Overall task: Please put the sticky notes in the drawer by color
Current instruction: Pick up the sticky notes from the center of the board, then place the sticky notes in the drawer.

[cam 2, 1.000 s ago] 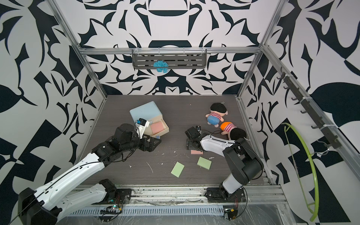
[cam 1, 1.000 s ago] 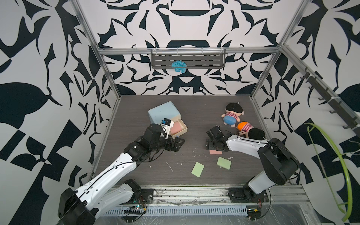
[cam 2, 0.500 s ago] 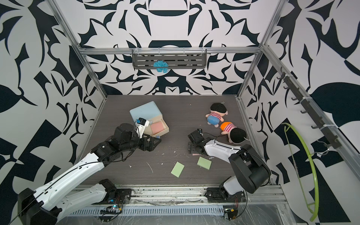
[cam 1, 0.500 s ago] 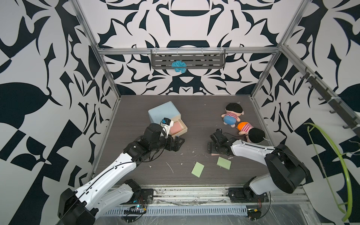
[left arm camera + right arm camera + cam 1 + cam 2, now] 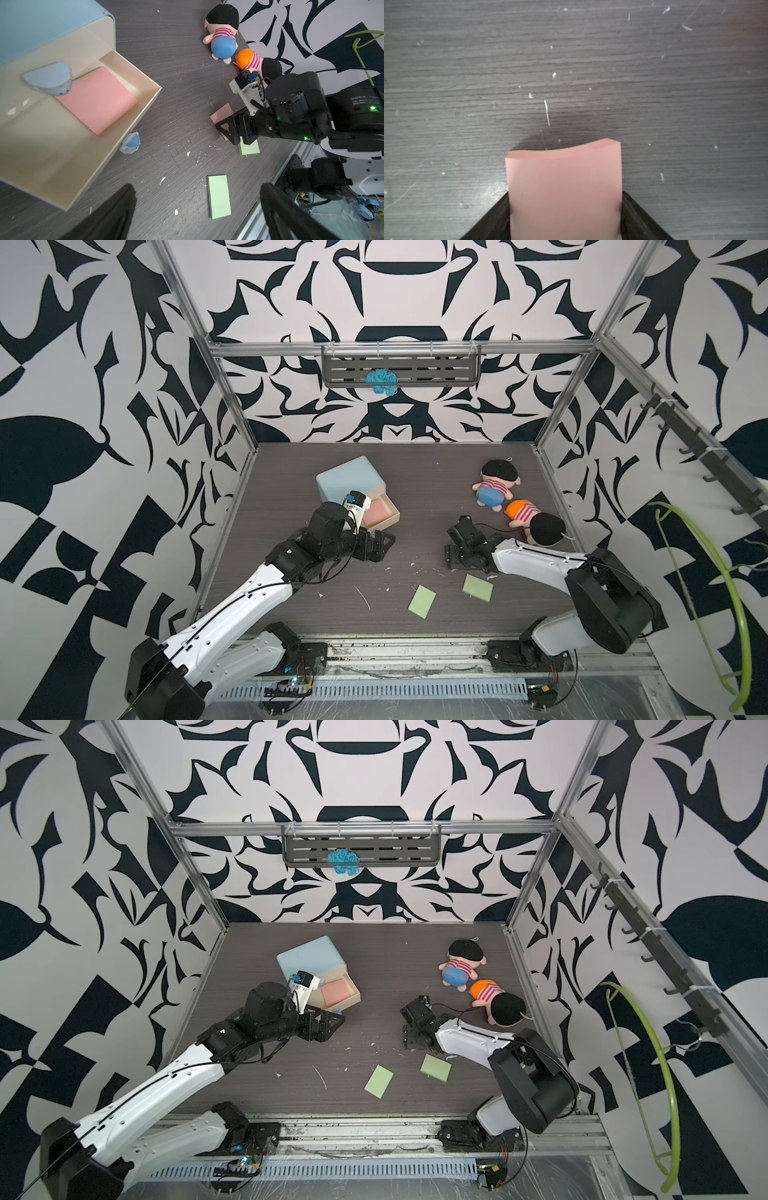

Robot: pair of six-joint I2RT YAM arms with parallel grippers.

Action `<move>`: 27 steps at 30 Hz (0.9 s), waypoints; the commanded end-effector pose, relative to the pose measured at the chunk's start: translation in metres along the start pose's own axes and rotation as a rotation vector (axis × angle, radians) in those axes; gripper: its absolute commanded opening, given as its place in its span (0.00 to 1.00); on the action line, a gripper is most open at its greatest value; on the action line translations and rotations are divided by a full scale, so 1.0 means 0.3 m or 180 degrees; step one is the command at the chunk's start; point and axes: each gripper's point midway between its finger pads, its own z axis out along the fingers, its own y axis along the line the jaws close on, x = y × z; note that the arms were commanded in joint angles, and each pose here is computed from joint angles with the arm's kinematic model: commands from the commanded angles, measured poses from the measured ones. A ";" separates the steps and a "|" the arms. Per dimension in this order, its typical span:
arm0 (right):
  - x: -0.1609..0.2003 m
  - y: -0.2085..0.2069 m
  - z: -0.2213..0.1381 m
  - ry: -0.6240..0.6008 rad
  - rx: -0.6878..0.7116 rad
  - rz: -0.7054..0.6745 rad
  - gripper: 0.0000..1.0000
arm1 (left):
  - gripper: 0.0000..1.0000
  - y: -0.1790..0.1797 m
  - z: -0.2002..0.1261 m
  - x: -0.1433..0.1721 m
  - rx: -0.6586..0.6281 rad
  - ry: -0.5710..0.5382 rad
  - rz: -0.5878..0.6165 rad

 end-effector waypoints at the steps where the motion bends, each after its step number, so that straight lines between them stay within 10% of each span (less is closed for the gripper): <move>1: 0.091 -0.060 -0.003 0.0297 0.0205 -0.0171 0.78 | 0.99 -0.029 -0.023 -0.039 0.0064 -0.0096 0.0011; 27: -0.357 0.530 -0.377 -0.0968 -0.0973 -0.0966 0.78 | 0.99 0.254 -0.210 -0.055 -0.1016 -0.0485 -0.0887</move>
